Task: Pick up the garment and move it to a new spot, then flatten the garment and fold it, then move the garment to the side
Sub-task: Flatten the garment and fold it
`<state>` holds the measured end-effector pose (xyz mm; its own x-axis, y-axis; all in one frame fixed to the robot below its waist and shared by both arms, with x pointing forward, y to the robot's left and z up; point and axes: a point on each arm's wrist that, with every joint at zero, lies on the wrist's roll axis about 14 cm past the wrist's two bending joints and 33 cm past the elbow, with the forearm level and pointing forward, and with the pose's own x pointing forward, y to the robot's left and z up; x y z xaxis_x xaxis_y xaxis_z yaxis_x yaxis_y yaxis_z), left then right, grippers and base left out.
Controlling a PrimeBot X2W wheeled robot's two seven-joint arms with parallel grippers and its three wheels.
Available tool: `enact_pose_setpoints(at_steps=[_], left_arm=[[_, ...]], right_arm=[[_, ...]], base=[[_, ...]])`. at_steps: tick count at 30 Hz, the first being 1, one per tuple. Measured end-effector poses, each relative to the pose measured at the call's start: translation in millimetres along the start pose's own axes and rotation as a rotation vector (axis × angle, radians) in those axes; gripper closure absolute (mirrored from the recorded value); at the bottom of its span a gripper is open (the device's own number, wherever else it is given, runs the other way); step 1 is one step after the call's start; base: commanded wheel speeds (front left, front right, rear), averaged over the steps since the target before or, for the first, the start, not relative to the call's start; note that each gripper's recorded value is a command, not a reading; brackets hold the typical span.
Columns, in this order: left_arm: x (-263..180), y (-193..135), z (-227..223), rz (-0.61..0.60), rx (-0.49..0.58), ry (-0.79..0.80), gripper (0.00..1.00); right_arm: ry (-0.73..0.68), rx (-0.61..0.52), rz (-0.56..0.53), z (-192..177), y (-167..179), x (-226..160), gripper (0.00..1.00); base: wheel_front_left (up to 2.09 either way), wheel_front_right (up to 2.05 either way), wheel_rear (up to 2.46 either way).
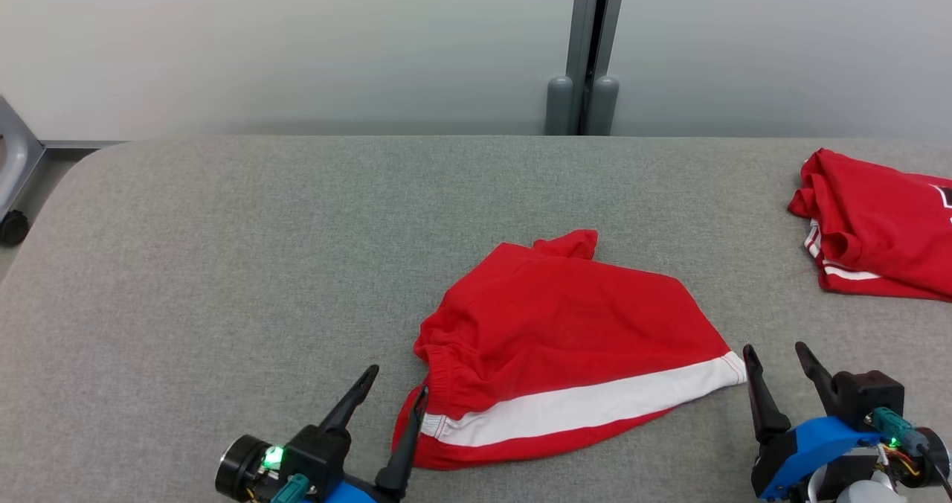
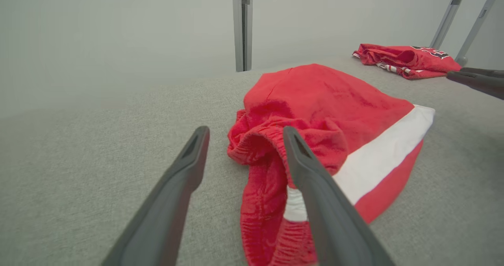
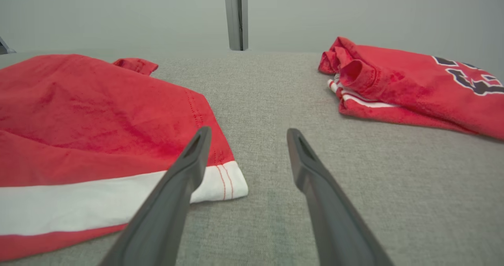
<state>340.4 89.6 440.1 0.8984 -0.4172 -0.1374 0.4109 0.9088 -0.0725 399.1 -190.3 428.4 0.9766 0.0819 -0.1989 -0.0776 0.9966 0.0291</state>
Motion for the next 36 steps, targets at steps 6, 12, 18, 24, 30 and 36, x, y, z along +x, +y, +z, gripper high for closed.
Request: enact_pose_setpoints(at_steps=[6,12,18,24,30,36], left_arm=[[-1,-20,-27,-0.091,-0.012,0.093,0.00],[2,-29,-44,-0.140,-0.031,0.157,0.00],[8,-33,-54,-0.164,-0.039,0.201,0.00],[13,-37,-59,-0.184,-0.044,0.223,0.00],[10,-41,-67,-0.193,-0.056,0.256,1.00],[14,-37,-45,-0.163,-0.089,0.184,1.00]], right_arm=[[0.065,0.008,0.010,-19,3,8,0.00],[0.123,0.019,0.019,-35,7,13,0.00],[0.180,0.024,0.028,-50,10,15,0.00],[0.201,0.031,0.052,-55,20,21,0.00],[0.176,0.063,0.100,-48,42,25,1.00],[0.095,0.121,0.109,-27,49,18,1.00]], base=[[0.00,0.00,0.00],[0.00,0.00,0.00],[0.00,0.00,0.00],[0.00,0.00,0.00],[0.00,0.00,0.00],[0.00,0.00,0.00]])
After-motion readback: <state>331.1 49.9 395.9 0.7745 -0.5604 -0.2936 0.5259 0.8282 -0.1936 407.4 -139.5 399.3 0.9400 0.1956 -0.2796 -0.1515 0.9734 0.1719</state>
